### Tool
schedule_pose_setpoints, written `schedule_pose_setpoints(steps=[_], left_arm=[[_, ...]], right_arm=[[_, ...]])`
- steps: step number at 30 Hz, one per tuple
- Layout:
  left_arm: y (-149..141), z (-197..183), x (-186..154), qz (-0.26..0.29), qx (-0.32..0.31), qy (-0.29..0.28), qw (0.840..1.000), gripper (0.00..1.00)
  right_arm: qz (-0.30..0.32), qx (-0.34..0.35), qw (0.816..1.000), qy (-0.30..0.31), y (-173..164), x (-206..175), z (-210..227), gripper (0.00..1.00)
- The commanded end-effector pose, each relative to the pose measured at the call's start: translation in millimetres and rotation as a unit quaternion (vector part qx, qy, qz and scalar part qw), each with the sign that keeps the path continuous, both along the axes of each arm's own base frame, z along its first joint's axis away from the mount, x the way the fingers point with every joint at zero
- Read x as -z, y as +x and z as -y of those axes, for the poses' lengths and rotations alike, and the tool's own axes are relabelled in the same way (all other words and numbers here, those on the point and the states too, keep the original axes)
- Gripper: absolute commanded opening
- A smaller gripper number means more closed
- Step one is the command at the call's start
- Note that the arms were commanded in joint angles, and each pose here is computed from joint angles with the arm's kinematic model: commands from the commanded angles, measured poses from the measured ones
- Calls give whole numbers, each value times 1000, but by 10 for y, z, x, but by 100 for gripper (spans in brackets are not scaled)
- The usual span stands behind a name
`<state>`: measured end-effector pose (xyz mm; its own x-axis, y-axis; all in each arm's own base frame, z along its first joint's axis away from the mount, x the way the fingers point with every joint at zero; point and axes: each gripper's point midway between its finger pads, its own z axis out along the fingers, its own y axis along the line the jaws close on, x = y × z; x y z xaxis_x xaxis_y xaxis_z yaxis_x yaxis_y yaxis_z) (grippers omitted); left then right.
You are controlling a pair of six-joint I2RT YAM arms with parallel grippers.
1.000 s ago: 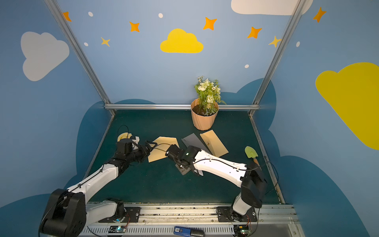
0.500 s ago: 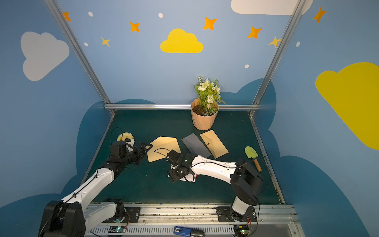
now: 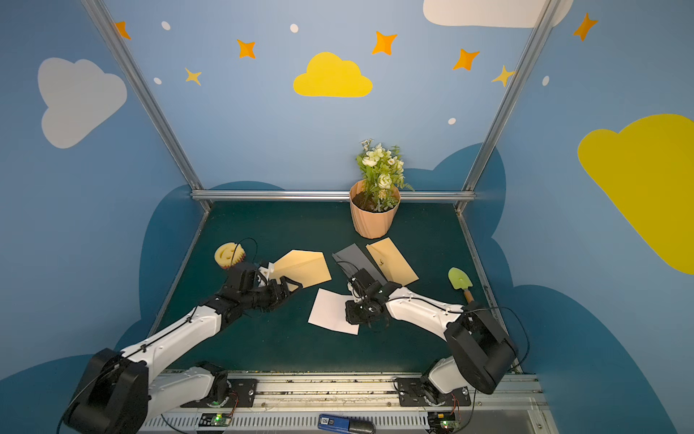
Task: Fold the letter paper in half and place it into the envelope
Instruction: Adjust the letter paper at the center of the board, then fold the letter paper at the center of the board.
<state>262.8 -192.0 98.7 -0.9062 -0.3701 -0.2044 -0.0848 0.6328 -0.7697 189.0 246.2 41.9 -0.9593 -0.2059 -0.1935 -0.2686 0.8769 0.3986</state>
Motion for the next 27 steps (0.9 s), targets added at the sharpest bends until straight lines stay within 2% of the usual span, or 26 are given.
schedule_pose_setpoints(steps=[1, 9, 13, 21, 27], left_arm=[[3, 102, 113, -4, 17, 23, 1000, 90], [-44, 421, 423, -45, 57, 33, 997, 89], [-46, 563, 473, -53, 68, 20, 996, 88], [-27, 864, 332, -50, 83, -31, 995, 84], [-42, 1085, 73, -37, 96, -62, 993, 79]], right_arm=[[0, 14, 1000, 20, 45, 18, 18, 23], [-10, 30, 999, 32, 88, 129, 101, 20], [-29, 36, 998, 39, 42, 242, 156, 18], [-37, 46, 997, 52, 67, 303, 188, 17], [-37, 52, 996, 60, 125, 319, 191, 17]])
